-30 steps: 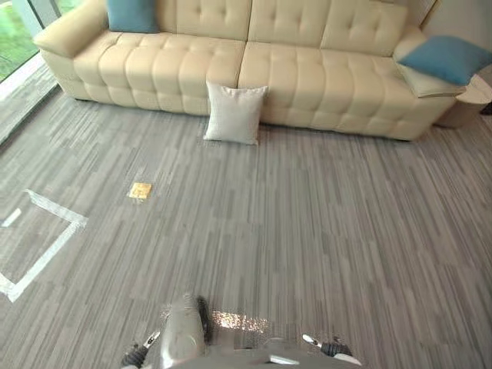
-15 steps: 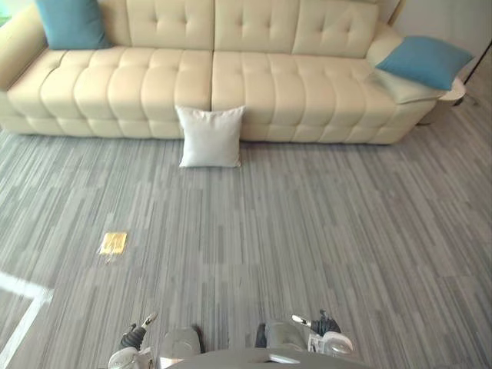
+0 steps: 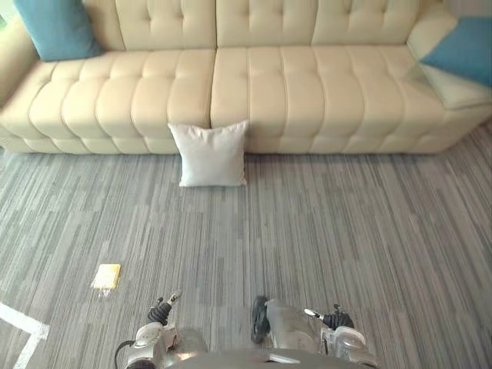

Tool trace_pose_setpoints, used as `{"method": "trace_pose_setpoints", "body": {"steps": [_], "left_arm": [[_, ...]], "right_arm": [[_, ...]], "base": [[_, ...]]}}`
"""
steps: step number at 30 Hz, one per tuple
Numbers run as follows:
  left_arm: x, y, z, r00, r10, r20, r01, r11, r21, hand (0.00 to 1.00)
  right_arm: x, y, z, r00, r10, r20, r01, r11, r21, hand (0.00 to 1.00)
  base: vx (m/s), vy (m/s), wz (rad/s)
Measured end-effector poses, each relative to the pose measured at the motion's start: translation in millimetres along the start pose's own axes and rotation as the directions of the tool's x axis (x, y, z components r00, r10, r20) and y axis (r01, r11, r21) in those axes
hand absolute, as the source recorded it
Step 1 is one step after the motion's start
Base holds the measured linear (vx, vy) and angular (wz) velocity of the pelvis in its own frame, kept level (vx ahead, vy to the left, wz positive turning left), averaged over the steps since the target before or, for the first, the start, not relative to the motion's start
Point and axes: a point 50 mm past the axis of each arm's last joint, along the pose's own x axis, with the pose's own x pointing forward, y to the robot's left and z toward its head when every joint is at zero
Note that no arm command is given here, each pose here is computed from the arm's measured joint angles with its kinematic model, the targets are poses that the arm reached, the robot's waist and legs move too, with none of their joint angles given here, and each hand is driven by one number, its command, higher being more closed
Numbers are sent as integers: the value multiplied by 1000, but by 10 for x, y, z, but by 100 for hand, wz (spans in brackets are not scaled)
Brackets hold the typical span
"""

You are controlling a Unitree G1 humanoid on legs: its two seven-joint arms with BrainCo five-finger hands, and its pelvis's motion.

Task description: Pick up cushions and gather them together orderly.

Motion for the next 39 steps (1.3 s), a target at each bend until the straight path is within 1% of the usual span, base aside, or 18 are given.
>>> {"method": "trace_pose_setpoints", "body": {"steps": [2,6,9,11,14,17,21,23,25,28,32,39], "left_arm": [[-13,-25,-72,1000,-5,-25,5,1000,-4,0],[24,141,29,1000,26,-4,-26,999,25,0],[22,156,2,999,27,-20,-26,999,37,0],[19,151,-30,999,24,-34,-22,998,50,0],[14,227,-64,998,27,-55,-20,992,123,0],[-6,252,-121,997,34,-69,-25,991,132,0],[-8,158,-137,997,14,-74,-5,992,124,0],[-19,158,-167,997,13,-81,-2,991,135,0],[-22,121,-182,996,9,-85,2,992,125,0],[-44,5,-235,995,-14,-95,24,994,106,0],[-58,-43,-243,996,-12,-89,17,998,56,0],[-55,-25,-218,997,-6,-76,9,999,43,0]], "right_arm": [[-5,-60,-34,1000,-14,-7,14,1000,-7,0],[-61,201,-143,998,46,-45,-45,999,21,0],[-61,165,-207,997,36,-75,-34,999,22,0],[-43,122,-171,998,30,-63,-29,1000,11,0],[-14,130,-58,999,40,-28,-40,999,9,0],[-15,157,-32,999,52,-11,-52,999,-5,0],[-8,155,51,998,49,26,-50,999,4,0],[-12,154,56,998,47,31,-48,999,12,0],[-17,98,6,1000,24,15,-24,998,52,0],[-7,8,4,1000,-7,12,6,997,76,0],[-15,-61,-59,1000,-23,-13,23,997,68,0],[-24,-69,-85,999,-27,-22,29,997,76,0]], "base": [[466,344,11],[387,276,47],[382,240,47],[324,201,16],[247,140,8],[325,34,5],[261,-83,4],[306,-143,24],[401,-235,42],[349,-221,50],[262,-193,32],[151,40,-24]]}}
